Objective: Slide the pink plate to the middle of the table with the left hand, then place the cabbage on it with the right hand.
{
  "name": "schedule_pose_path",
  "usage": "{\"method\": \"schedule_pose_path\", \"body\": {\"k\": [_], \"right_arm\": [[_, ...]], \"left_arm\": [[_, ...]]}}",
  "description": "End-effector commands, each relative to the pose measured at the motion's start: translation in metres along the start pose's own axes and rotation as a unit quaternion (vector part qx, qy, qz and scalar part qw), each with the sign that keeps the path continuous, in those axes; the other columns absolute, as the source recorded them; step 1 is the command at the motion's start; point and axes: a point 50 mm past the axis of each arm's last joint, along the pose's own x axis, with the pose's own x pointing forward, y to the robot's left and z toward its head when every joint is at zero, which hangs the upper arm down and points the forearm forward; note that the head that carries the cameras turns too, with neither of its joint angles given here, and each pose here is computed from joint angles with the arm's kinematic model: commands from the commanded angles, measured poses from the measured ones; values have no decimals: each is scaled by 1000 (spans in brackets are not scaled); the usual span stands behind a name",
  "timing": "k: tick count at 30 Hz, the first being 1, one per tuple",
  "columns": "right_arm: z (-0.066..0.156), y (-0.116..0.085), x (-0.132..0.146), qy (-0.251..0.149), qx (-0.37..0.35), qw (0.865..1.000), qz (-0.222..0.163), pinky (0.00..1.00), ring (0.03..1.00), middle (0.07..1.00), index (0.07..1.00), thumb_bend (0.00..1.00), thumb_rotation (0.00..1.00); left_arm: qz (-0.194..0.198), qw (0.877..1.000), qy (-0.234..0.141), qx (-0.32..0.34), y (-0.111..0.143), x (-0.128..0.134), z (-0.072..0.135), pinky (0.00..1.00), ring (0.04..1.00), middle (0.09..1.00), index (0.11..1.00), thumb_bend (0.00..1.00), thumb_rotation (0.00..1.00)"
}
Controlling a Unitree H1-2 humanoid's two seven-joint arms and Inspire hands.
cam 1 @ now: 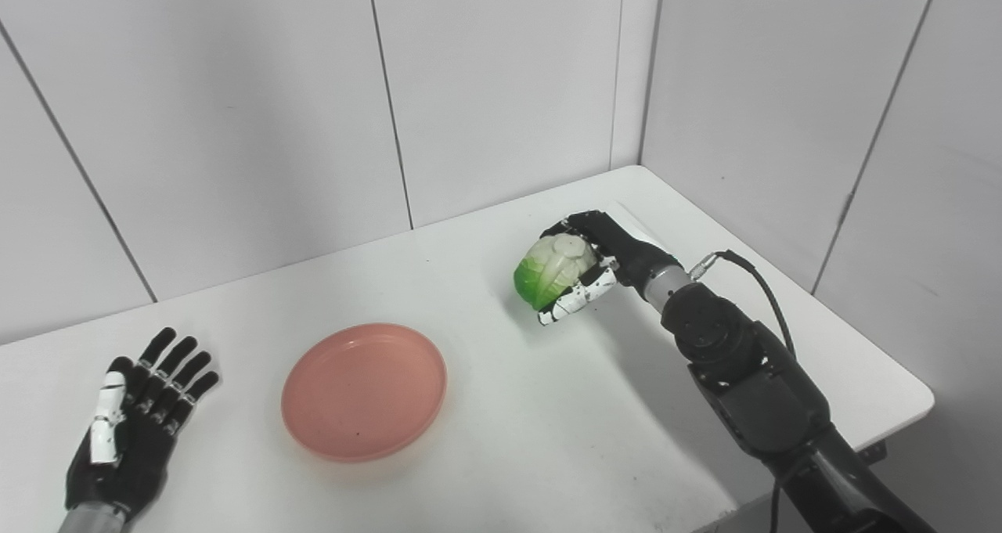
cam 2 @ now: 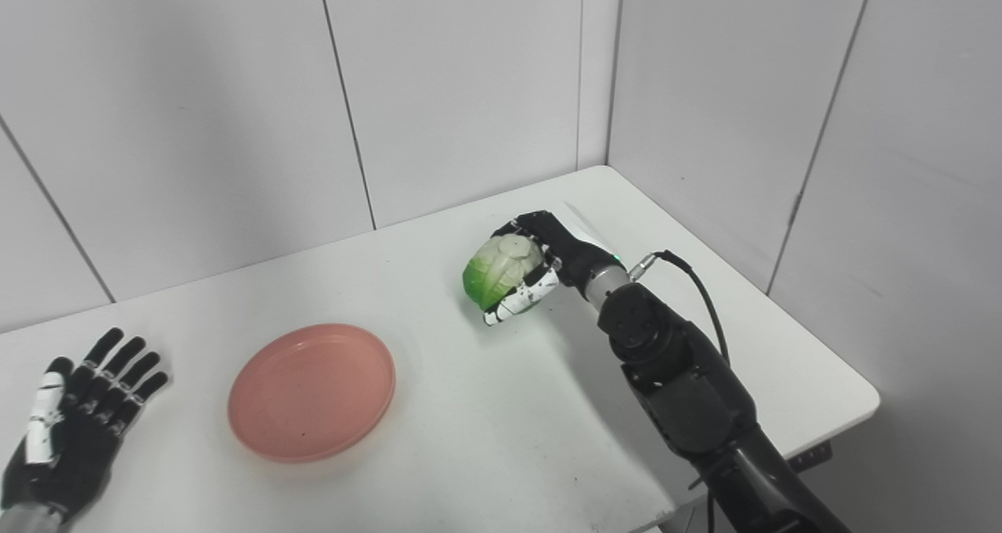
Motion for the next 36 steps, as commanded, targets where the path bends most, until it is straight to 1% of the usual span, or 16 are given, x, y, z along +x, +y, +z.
{"method": "schedule_pose_path", "body": {"k": [1, 3, 5, 8, 14, 18, 21, 24, 28, 31, 36], "right_arm": [[40, -13, 8, -71, 0, 997, -16, 363, 427, 466, 508, 528, 0], [48, -7, 10, -88, 12, 996, -5, 355, 427, 467, 505, 529, 0], [57, 1, 13, -102, 21, 995, 6, 349, 422, 464, 511, 528, 0], [68, 13, 17, -115, 31, 993, 24, 346, 415, 458, 518, 526, 0], [101, 48, 27, -148, 38, 985, 74, 336, 411, 454, 520, 526, 0], [117, 70, 33, -165, 38, 980, 104, 331, 409, 452, 523, 524, 0], [121, 85, 39, -171, 41, 977, 119, 339, 412, 450, 522, 524, 0], [125, 101, 45, -170, 33, 976, 132, 331, 403, 446, 524, 525, 0], [126, 117, 51, -166, 37, 975, 144, 336, 404, 446, 525, 524, 0], [125, 126, 54, -164, 38, 974, 150, 343, 406, 447, 525, 524, 0], [122, 140, 60, -164, 20, 974, 157, 335, 397, 442, 524, 524, 0]], "left_arm": [[29, 994, 93, -45, -17, -29, -61, 868, 892, 899, 882, 467, 938], [30, 994, 93, -47, -29, -28, -60, 871, 894, 900, 880, 463, 935], [27, 994, 92, -42, -41, -26, -58, 883, 905, 911, 892, 439, 983], [28, 994, 93, -40, -57, -25, -56, 899, 919, 928, 912, 418, 999], [38, 993, 100, -45, -83, -20, -54, 914, 932, 939, 926, 385, 1000], [33, 993, 102, -45, -92, -16, -55, 931, 943, 952, 942, 375, 1000], [33, 993, 105, -42, -97, -14, -55, 936, 948, 959, 948, 371, 1000], [35, 993, 108, -36, -100, -12, -56, 927, 944, 957, 949, 370, 1000], [33, 993, 108, -30, -101, -11, -56, 920, 943, 957, 951, 375, 1000], [33, 993, 109, -28, -101, -11, -55, 917, 942, 956, 950, 376, 1000], [34, 993, 109, -27, -102, -11, -54, 917, 937, 950, 947, 383, 1000]]}}
